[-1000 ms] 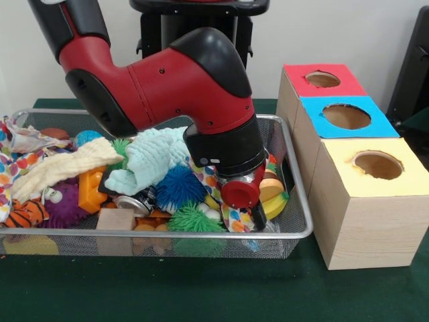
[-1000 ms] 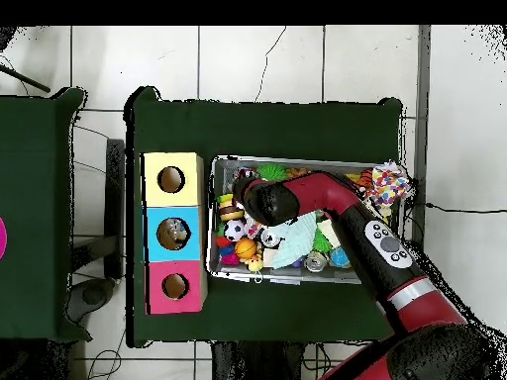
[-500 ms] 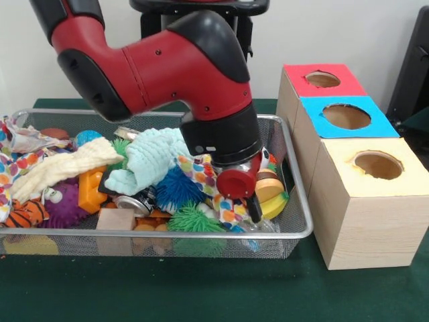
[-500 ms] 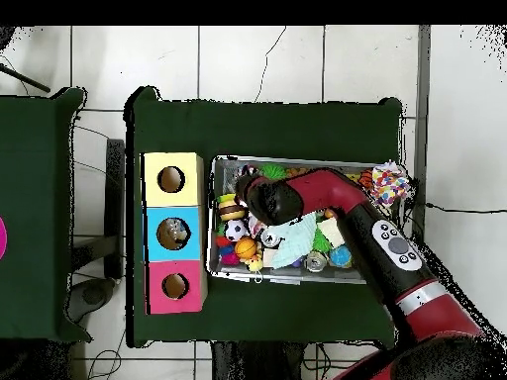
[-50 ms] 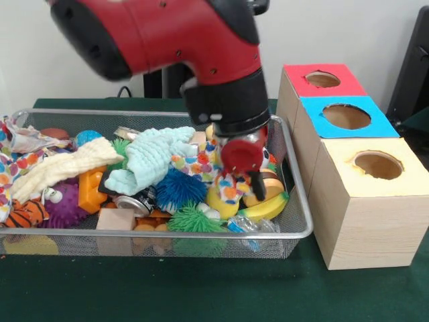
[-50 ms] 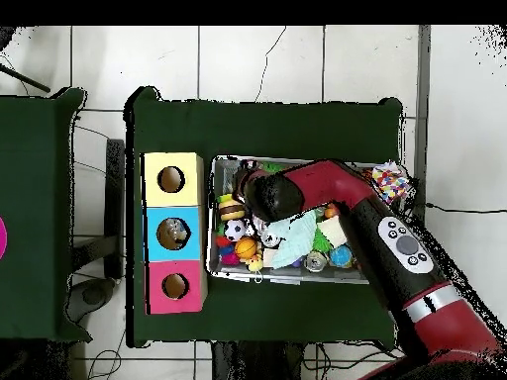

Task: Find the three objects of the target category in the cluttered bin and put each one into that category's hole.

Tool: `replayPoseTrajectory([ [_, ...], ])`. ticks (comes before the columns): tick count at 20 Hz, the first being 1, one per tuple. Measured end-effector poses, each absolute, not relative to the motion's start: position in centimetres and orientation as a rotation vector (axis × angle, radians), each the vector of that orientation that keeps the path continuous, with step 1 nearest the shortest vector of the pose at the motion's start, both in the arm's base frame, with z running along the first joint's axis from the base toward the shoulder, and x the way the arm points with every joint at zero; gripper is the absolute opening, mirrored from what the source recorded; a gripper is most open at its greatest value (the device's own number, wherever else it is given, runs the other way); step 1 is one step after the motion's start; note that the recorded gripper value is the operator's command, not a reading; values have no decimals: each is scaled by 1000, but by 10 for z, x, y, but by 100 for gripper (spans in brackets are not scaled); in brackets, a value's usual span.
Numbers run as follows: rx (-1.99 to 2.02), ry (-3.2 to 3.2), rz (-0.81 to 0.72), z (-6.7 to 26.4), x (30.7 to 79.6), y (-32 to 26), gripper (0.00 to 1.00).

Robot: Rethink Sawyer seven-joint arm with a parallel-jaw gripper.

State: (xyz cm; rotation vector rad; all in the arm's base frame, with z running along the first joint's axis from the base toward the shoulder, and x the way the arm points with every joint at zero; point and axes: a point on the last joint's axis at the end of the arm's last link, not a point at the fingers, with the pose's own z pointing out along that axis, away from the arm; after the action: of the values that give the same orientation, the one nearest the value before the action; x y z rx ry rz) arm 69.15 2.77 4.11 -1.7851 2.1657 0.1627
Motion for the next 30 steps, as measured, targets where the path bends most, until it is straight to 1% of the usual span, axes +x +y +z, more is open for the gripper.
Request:
replayPoseTrajectory([
  [1, -1799, 2164, 164, 49, 692, 33, 0],
  [2, -1825, 2159, 168, 65, 692, 46, 0],
  [6, -1868, 2147, 178, 100, 691, 74, 0],
  [13, -1905, 2111, 172, 143, 689, 114, 0],
  [16, -1903, 2106, 181, 148, 690, 123, 0],
  [20, -1869, 2129, 224, 145, 690, 119, 0],
  [30, -1787, 2201, 262, 129, 691, 76, 0],
])
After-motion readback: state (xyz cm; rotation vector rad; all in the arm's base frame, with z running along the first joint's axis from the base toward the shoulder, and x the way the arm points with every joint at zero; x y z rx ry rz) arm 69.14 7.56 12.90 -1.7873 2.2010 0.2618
